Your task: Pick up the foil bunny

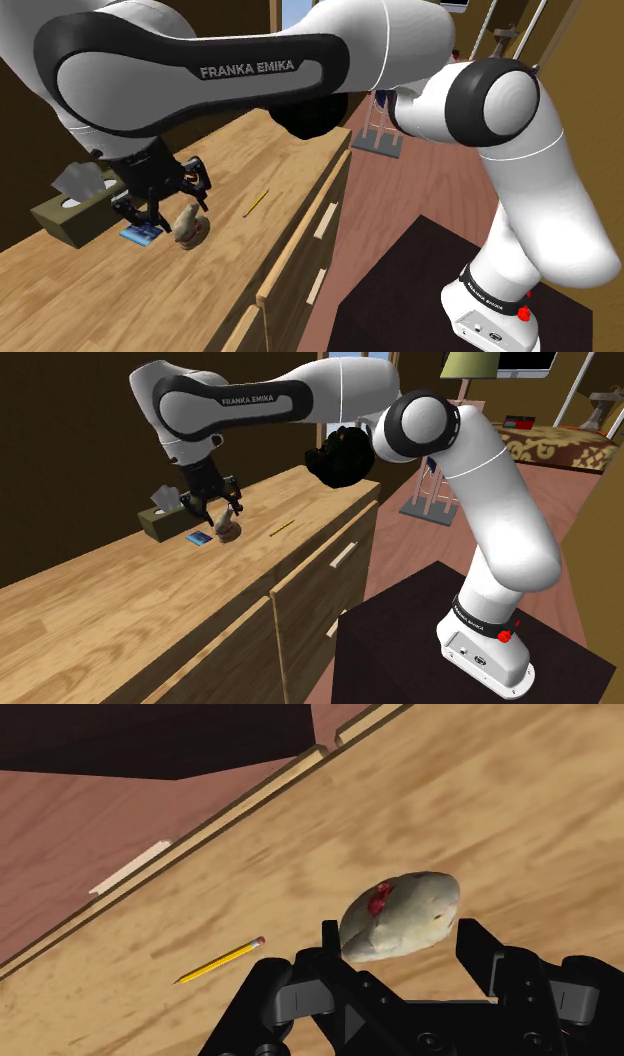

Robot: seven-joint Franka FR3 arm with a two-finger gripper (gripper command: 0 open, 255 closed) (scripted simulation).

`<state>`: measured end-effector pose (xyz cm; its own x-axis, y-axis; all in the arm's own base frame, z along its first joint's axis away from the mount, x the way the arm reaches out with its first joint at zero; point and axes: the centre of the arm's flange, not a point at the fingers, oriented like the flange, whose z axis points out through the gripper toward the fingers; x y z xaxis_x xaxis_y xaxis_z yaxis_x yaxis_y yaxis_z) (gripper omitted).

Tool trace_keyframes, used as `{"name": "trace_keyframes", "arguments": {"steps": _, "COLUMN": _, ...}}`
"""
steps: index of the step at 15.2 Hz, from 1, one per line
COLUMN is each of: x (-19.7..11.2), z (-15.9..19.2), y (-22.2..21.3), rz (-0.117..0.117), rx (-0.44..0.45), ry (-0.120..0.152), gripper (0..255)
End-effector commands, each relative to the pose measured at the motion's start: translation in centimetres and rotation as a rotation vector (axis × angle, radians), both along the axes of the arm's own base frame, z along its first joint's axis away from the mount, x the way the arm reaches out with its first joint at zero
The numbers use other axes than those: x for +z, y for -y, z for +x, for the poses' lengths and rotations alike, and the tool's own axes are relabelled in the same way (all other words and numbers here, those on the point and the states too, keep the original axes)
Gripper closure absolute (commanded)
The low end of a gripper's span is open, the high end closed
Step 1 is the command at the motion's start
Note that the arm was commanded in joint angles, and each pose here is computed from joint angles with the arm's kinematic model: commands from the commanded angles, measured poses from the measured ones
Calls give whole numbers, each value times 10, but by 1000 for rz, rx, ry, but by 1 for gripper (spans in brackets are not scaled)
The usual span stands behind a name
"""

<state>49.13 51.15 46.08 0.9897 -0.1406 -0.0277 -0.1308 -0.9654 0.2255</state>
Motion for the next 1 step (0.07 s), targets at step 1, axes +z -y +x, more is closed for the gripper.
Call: {"name": "trace_keyframes", "arguments": {"steps": 1, "x": 3, "z": 0, "y": 0, "rz": 0, "rx": 0, "ry": 0, "gripper": 255}}
